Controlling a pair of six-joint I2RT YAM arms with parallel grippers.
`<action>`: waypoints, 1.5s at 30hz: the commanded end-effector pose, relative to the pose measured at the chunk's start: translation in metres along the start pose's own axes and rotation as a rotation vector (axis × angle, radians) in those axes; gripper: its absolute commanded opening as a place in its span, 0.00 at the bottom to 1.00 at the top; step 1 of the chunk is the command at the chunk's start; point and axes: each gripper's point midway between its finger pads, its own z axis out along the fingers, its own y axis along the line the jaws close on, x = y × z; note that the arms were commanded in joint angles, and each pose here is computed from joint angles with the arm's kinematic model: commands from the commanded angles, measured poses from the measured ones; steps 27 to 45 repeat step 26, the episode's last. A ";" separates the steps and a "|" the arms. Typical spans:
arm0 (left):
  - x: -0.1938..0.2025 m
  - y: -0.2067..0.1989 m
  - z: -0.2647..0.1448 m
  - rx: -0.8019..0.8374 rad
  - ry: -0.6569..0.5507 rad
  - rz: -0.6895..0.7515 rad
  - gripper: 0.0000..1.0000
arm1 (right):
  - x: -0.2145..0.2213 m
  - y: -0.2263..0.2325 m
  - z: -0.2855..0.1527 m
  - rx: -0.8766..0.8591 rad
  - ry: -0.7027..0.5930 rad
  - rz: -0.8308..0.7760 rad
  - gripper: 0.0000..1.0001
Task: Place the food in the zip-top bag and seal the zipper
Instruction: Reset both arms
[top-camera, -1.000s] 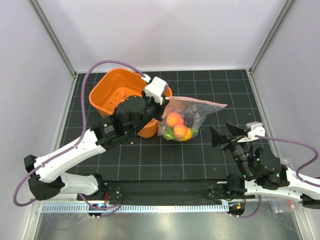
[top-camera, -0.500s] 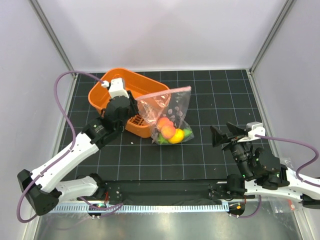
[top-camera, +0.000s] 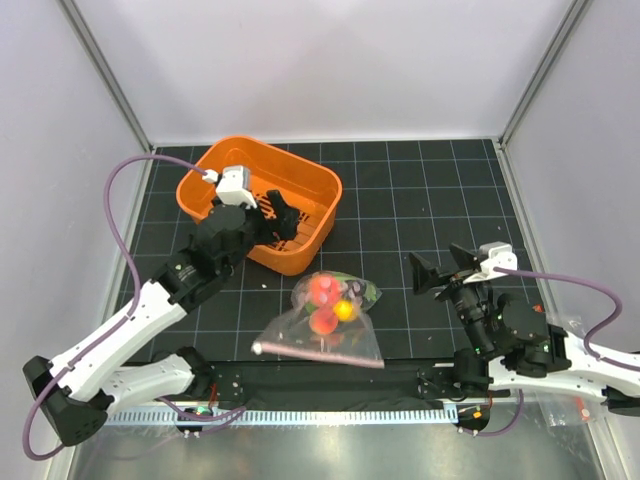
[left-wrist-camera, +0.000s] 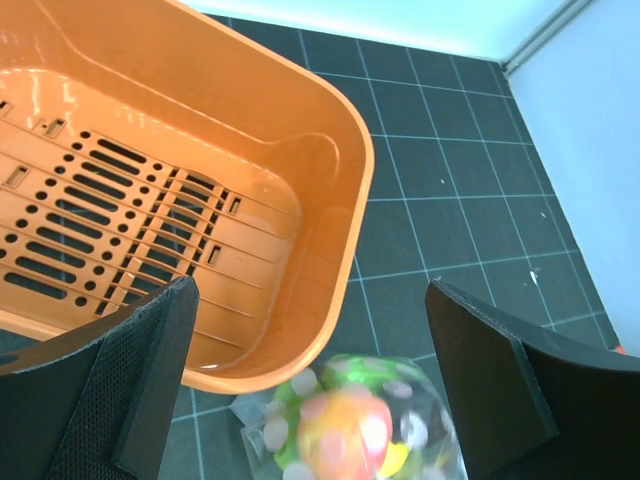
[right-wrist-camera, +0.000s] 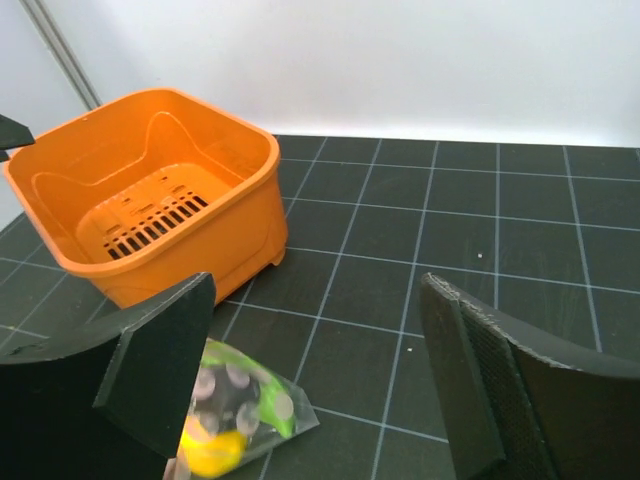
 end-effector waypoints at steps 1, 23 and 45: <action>-0.026 -0.015 -0.015 0.082 -0.058 -0.015 1.00 | -0.017 0.015 0.003 -0.036 -0.030 0.098 0.91; 0.009 0.027 -0.046 0.144 -0.217 -0.006 0.99 | -0.002 0.025 0.019 0.091 -0.033 0.097 1.00; 0.011 0.023 -0.044 0.155 -0.201 -0.001 0.98 | -0.003 0.023 0.018 0.079 -0.037 0.103 0.99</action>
